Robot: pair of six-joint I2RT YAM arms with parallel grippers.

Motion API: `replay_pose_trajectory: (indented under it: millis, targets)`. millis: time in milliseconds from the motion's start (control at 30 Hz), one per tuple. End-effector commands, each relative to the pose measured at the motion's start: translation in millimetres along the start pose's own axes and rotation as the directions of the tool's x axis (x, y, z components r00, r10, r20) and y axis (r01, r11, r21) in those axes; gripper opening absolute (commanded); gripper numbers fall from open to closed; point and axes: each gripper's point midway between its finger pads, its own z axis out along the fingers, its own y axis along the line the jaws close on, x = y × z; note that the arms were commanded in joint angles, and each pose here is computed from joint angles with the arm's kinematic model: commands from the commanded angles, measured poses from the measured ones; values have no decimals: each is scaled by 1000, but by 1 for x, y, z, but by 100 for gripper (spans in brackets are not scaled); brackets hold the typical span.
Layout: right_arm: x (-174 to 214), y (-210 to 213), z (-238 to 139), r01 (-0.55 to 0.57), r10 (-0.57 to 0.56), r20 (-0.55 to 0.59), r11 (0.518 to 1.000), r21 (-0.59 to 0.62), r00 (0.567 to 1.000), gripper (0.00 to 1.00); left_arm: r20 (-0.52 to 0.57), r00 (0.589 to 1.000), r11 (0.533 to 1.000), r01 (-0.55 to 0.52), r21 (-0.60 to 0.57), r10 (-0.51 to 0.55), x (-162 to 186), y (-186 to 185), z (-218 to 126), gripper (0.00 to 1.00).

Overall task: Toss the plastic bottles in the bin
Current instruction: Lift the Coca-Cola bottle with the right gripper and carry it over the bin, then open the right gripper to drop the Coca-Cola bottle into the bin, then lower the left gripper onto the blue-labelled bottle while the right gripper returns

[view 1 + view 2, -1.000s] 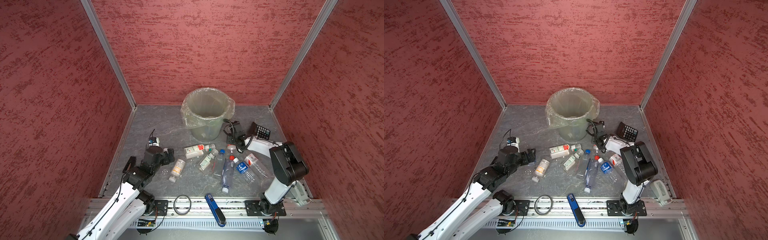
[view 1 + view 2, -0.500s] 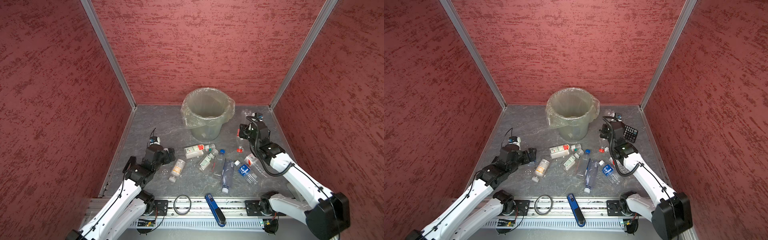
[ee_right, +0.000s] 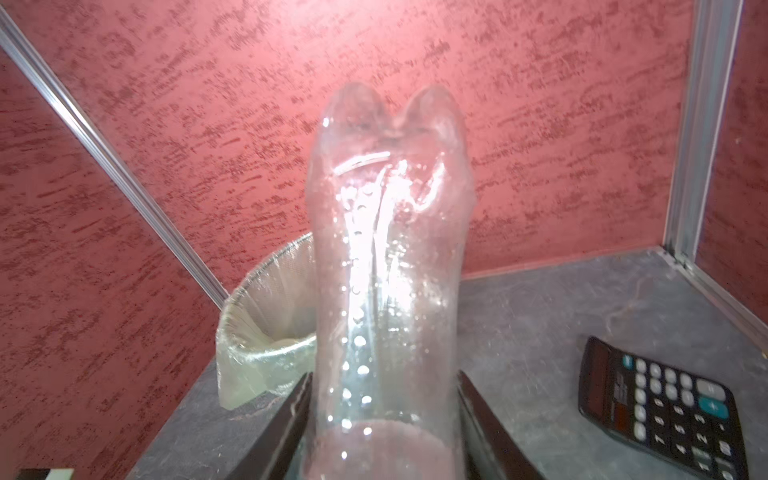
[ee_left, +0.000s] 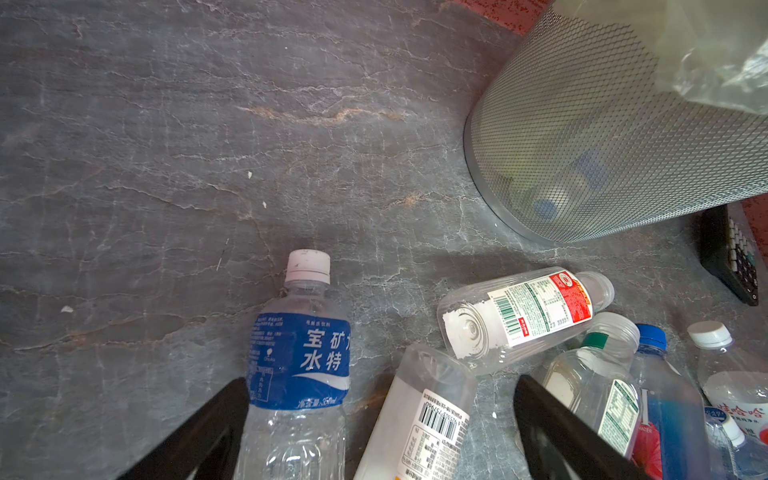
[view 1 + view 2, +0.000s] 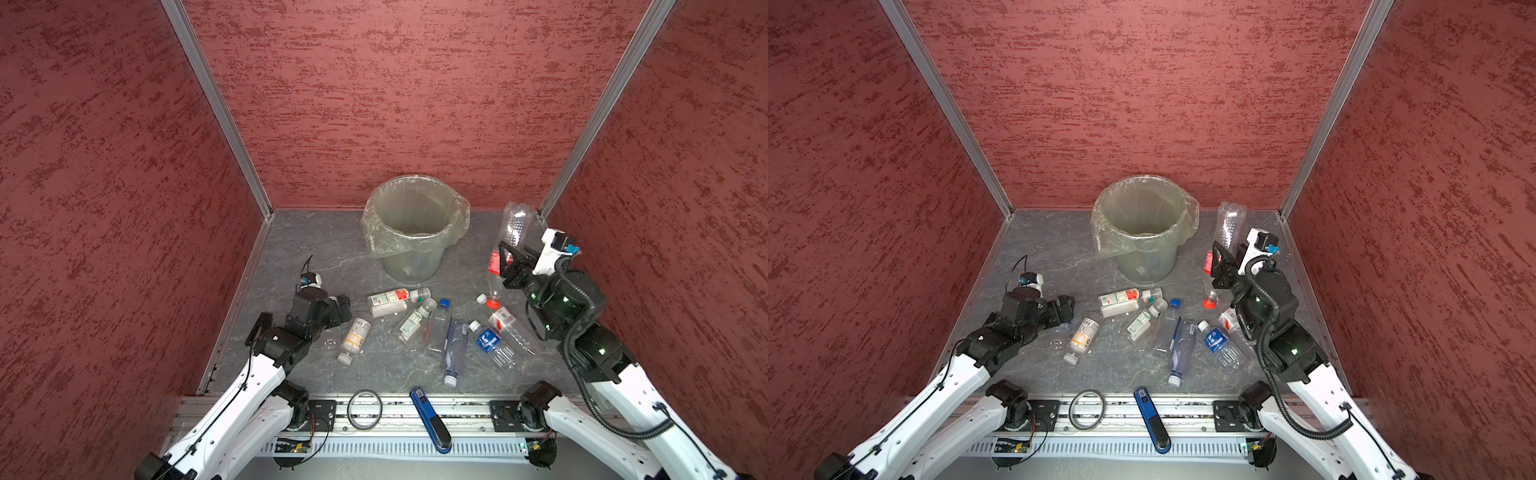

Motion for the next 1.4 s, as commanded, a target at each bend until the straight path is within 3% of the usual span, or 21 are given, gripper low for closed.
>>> replay_pose_trajectory:
  millis: [0,233,300,367,433,500,567,700,933,1167,1367]
  targets:
    - [-31,28,17,42,-38,72,998,-55,997,51,20,1000,1000,19,23,-20,-5,-4,0,99]
    - [-73,89,116,131,-121,113,988,-86,986,59,42,999,999,24,25,-25,-12,-4,-6,99]
    - [-77,106,163,151,-142,109,985,-83,984,76,50,998,999,27,25,-28,-13,-2,-8,100]
    - [-75,113,209,161,-155,84,985,-69,984,86,56,998,999,31,23,-32,-15,-1,-10,99]
    - [-75,113,236,159,-159,48,987,-13,986,99,59,998,999,34,19,-35,-15,1,-13,99]
    - [-85,114,226,136,-135,86,991,-6,987,99,61,997,999,43,20,-44,-16,3,-18,99]
    - [-104,109,195,113,-108,178,993,-19,978,99,68,996,998,49,31,-51,-14,4,-20,99]
    - [-141,98,144,111,-109,255,994,8,961,99,53,997,998,52,37,-54,-5,6,-14,99]
    - [-161,77,77,93,-96,252,995,25,963,99,-7,999,999,41,-31,-41,2,13,-3,99]
    - [-81,34,67,135,-135,-11,981,136,991,99,-86,996,993,24,-114,-33,6,19,5,100]
    - [27,-10,59,196,-129,-304,959,204,944,95,-206,977,980,7,-197,-48,26,29,21,90]
